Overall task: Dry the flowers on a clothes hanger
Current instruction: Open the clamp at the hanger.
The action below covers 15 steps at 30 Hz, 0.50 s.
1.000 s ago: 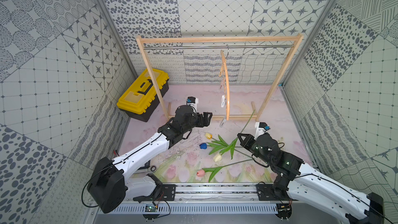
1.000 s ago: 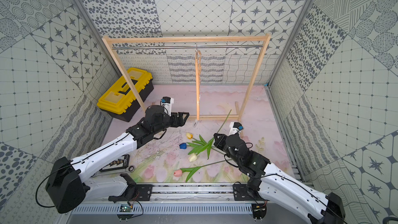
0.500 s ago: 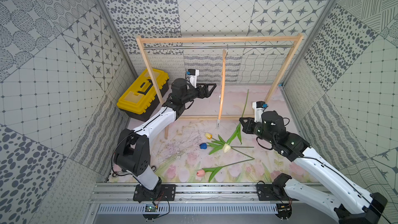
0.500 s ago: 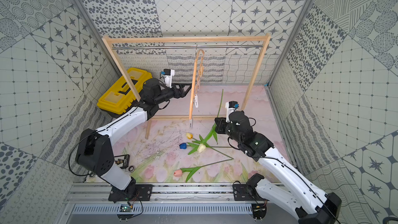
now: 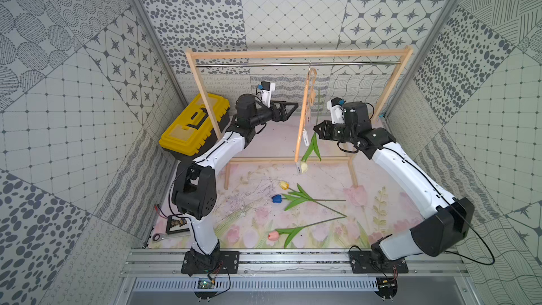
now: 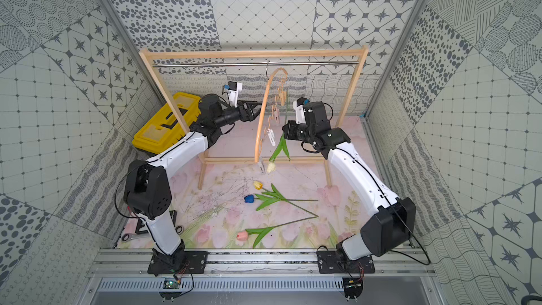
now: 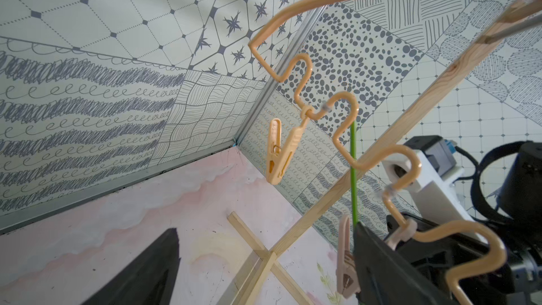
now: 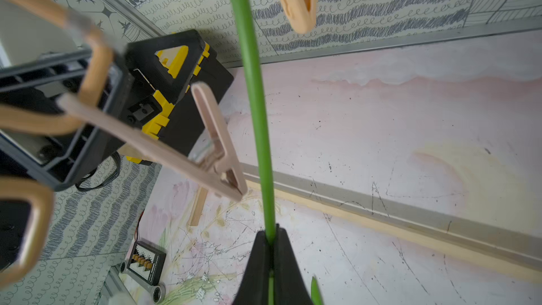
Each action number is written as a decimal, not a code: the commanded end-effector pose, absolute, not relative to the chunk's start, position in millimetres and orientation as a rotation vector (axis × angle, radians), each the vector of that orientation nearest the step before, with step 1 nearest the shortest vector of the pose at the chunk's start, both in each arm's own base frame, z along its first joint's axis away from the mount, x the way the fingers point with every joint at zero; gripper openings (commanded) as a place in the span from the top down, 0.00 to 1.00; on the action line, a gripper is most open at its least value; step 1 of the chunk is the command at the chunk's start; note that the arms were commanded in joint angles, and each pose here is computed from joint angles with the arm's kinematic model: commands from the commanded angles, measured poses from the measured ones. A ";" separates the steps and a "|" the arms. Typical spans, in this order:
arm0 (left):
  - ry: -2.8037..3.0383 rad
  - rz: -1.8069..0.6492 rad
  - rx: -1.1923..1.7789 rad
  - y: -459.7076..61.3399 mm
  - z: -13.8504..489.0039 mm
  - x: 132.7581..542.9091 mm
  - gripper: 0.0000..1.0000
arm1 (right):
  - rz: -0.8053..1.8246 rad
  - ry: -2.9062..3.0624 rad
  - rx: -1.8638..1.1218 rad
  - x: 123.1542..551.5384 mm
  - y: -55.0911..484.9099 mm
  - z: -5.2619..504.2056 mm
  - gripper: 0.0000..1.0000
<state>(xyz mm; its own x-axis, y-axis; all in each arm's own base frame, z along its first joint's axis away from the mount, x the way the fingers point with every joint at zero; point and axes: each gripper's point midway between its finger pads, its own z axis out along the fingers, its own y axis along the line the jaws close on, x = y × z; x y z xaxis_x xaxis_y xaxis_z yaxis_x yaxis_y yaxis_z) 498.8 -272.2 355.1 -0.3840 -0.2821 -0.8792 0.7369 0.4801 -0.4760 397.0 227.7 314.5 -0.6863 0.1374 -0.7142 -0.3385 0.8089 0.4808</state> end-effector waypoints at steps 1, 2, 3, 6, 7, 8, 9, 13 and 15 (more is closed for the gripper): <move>1.557 -1.137 0.484 -272.1 369.5 500.7 0.04 | 0.767 2.190 -0.223 405.0 232.6 324.9 1.00; 1.555 -1.137 0.489 -272.1 370.2 501.1 0.04 | 0.760 2.193 -0.228 408.2 233.6 324.6 1.00; 1.559 -1.138 0.497 -273.4 368.9 501.6 0.04 | 0.751 2.192 -0.231 412.8 234.3 326.3 1.00; 1.567 -1.139 0.513 -275.1 366.1 502.4 0.04 | 0.729 2.206 -0.250 421.5 236.6 326.3 1.00; 1.570 -1.135 0.518 -274.4 365.3 503.1 0.04 | 0.719 2.207 -0.257 424.0 236.8 327.2 1.00; 1.573 -1.135 0.525 -275.6 364.6 502.7 0.04 | 0.712 2.210 -0.265 425.8 237.2 327.1 1.00; 1.576 -1.132 0.531 -276.4 363.3 502.6 0.04 | 0.712 2.216 -0.275 427.4 238.5 325.8 1.00; 1.577 -1.122 0.557 -278.0 361.3 503.1 0.04 | 0.717 2.212 -0.328 431.2 243.5 330.8 1.00; 1.578 -1.126 0.567 -279.7 360.7 504.3 0.04 | 0.718 2.212 -0.353 431.8 245.5 334.0 1.00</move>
<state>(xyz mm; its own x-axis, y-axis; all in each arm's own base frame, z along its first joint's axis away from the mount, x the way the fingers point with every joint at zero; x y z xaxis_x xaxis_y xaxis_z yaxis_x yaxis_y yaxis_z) 506.4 -278.5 357.0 -0.3646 -0.2312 -0.9020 0.7742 0.4630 -0.4316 430.9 242.6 321.3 -0.6943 0.0162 -0.7196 -0.4043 0.8184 0.4085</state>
